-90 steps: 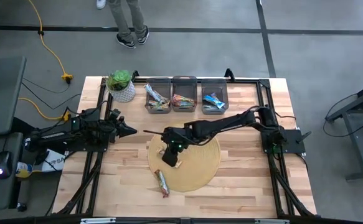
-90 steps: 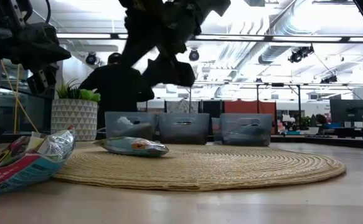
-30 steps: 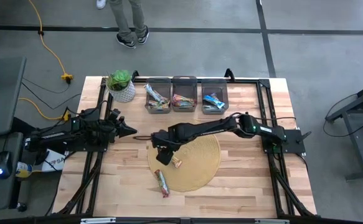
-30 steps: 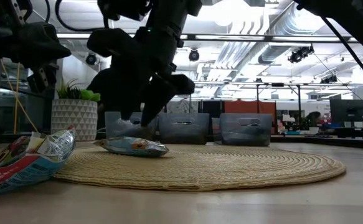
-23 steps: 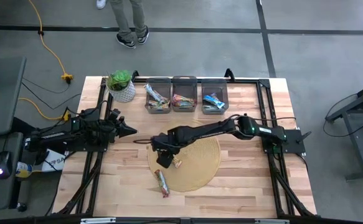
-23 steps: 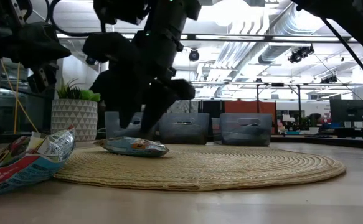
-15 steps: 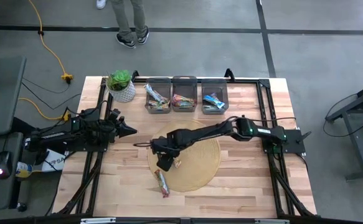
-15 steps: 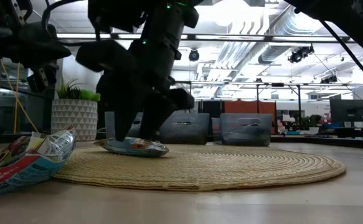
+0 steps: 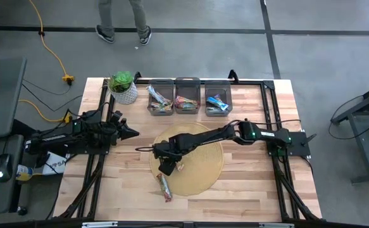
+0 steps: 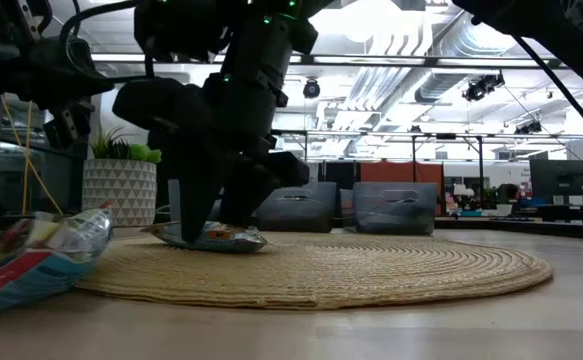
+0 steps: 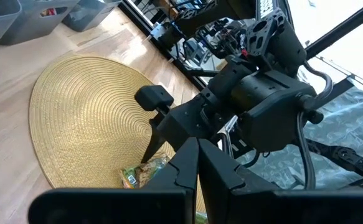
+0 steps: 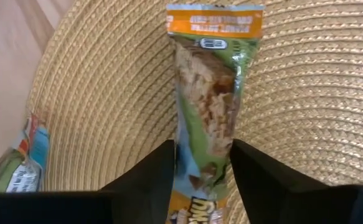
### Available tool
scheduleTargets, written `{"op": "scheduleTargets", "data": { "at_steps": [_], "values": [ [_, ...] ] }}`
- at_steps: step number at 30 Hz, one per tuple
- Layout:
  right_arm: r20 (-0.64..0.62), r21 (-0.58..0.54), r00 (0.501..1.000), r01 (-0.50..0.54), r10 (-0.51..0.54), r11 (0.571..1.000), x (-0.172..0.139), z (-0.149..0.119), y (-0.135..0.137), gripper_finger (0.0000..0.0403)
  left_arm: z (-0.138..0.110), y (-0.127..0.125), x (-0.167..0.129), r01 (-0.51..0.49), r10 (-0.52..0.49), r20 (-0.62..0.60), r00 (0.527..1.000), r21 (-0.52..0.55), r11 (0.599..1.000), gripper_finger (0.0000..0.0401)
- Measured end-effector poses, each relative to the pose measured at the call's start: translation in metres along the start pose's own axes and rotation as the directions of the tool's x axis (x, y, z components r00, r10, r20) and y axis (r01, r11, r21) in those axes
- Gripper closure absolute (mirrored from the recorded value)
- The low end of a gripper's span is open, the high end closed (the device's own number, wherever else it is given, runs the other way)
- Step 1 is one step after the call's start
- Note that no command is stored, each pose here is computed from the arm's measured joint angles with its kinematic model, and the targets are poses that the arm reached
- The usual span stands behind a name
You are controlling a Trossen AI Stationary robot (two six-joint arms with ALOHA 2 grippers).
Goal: Pick and place Granola Bars by type
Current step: Put the yellow granola bar into the left black bin
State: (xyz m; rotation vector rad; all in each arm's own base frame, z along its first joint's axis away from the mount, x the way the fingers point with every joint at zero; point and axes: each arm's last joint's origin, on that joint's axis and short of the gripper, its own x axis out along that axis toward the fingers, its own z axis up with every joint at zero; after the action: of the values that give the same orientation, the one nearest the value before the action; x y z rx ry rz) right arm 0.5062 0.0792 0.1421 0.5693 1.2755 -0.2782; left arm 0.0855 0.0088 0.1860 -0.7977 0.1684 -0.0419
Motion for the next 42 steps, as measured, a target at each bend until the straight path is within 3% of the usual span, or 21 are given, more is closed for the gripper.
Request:
{"op": "scheduleTargets", "data": {
  "at_steps": [18,42],
  "values": [
    [0.008,-0.006,1.0,0.0,0.0,1.0,0.002,-0.001,0.002,0.0332,0.0,0.0,0.0,0.001,-0.001,-0.001,1.0,0.007,1.0,0.0391],
    [0.103,-0.032,0.991,-0.085,0.088,0.996,-0.01,0.01,0.009,0.0336,0.0,0.0,0.0,0.001,-0.001,-0.001,1.0,0.007,1.0,0.0391]
  ]
}}
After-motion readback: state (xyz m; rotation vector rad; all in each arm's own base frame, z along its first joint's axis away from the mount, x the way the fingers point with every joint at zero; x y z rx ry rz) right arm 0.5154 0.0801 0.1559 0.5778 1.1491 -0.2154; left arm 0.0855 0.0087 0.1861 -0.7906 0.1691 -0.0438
